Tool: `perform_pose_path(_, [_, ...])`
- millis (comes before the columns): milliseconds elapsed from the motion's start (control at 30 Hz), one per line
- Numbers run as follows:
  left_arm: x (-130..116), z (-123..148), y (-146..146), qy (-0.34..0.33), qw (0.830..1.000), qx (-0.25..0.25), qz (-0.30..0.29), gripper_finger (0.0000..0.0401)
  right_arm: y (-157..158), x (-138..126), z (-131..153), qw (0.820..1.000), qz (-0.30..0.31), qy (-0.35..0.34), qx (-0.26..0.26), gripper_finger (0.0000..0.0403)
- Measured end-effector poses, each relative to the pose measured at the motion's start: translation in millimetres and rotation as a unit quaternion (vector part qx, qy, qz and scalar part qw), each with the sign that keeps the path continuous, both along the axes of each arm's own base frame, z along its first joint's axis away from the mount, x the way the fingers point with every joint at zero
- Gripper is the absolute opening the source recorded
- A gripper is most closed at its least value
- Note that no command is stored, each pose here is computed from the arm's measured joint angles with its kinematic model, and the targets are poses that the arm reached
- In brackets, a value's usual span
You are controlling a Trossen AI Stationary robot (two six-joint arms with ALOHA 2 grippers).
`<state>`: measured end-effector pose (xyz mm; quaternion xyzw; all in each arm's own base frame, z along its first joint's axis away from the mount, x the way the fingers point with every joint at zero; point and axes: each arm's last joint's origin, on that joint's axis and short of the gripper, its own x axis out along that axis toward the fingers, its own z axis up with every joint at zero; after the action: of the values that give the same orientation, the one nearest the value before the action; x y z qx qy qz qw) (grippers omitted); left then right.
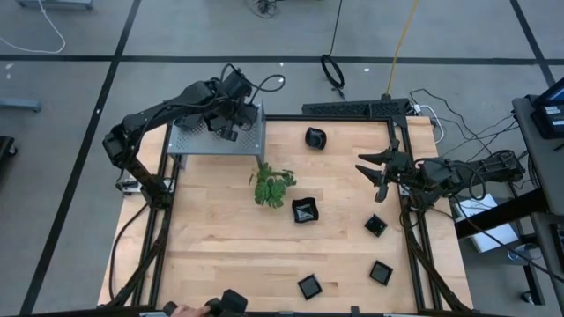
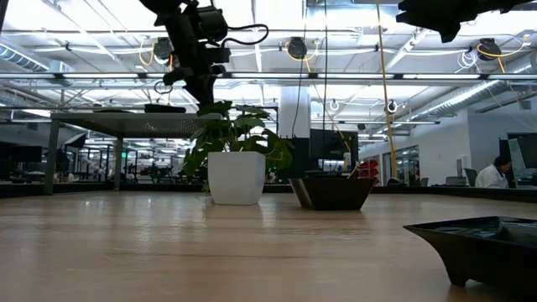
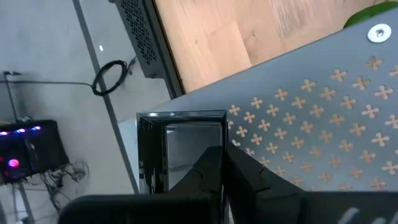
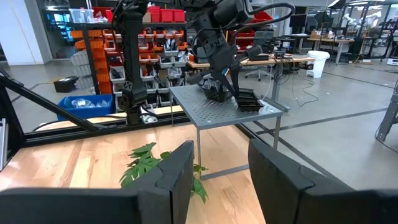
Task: Pick & Place Mini shaped plates
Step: Stack the square plate on top of the square plate on the shelf
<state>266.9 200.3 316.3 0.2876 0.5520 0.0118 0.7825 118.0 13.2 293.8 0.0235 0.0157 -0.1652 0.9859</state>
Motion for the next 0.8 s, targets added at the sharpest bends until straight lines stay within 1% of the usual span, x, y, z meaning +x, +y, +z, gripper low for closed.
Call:
perform_pose_path(100, [0.5,0.4,0.4,-0.001,1.000,0.004,-0.004,0.0006,0.0,0.1,0.0,1.000,0.000,0.000,0.000,0.0141])
perform_pose_path(300, [-2.2,0.2,3.3,0.000,1.000,0.003,0.002,0.0028,0.0,0.1,0.0,1.000,0.000,0.000,0.000,0.0141])
perform_pose_path(600, [-1.8,0.2,3.0,-0.008,1.000,-0.008,-0.008,0.0012,0.0,0.0,0.0,1.000,0.000,0.000,0.000,0.0141])
perform_pose_path(800, [-4.3,0.3,6.5,-0.011,1.000,-0.009,0.003,0.0038,0.0,0.0,0.0,1.000,0.000,0.000,0.000,0.0141])
